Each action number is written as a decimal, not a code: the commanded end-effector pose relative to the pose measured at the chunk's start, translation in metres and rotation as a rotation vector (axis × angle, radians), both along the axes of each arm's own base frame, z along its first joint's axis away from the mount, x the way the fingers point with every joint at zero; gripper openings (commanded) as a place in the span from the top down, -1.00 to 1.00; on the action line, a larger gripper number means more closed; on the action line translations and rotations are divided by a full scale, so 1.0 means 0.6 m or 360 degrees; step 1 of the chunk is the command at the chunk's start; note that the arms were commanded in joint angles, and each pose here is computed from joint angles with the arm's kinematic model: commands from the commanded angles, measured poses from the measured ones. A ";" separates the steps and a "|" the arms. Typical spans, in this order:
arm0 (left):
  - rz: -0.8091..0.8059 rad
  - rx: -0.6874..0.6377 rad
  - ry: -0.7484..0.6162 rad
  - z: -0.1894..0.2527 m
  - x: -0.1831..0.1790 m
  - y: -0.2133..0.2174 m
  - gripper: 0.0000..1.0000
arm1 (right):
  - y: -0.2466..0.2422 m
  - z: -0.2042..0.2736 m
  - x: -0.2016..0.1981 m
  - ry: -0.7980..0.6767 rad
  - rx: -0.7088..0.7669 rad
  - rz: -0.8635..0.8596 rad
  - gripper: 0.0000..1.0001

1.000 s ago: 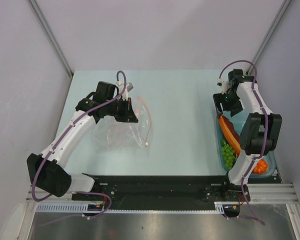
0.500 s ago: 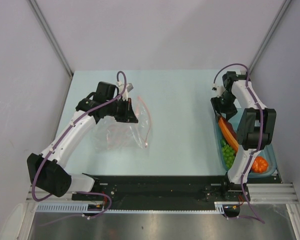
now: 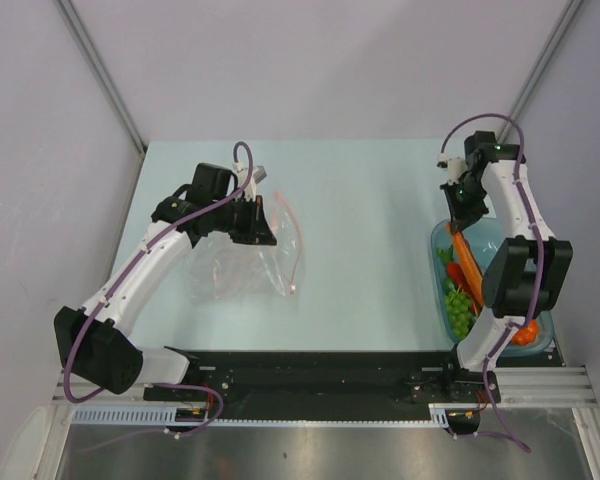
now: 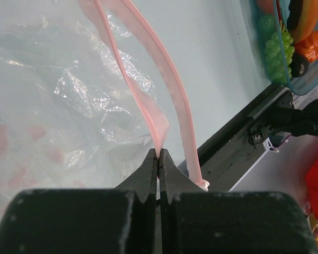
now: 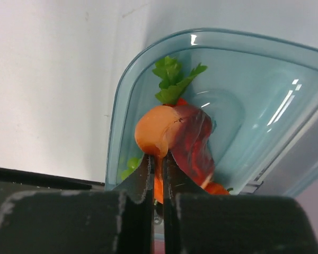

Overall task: Place the food in the zip-top bag and seal the zipper
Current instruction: Pick up the fake food from the bin, then place the fake food in the zipper food storage bag.

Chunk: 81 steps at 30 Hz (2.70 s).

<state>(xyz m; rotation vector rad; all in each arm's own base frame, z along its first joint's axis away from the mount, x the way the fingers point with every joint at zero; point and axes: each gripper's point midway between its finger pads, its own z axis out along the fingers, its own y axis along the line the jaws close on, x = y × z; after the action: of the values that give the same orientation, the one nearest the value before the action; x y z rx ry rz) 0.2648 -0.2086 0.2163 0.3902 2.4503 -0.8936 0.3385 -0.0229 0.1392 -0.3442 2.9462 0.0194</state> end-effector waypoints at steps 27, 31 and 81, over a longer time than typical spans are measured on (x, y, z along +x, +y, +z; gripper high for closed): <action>0.0059 -0.0496 -0.0219 0.108 0.029 0.004 0.99 | 0.355 0.657 -0.082 -0.1647 0.2217 0.0666 1.00; -0.0011 -0.0549 -0.0217 0.120 0.018 0.000 0.99 | 0.393 0.673 -0.117 -0.1573 0.2358 0.0849 1.00; -0.0209 -0.0881 -0.0275 0.186 -0.034 -0.014 0.99 | 0.660 0.288 -0.143 -0.0325 0.2021 0.0867 1.00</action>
<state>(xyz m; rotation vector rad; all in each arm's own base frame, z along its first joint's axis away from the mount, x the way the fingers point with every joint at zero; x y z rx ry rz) 0.2494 -0.2192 0.3139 0.3462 2.0131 -1.4856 0.2653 0.3695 0.3179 -0.7693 1.9199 1.5944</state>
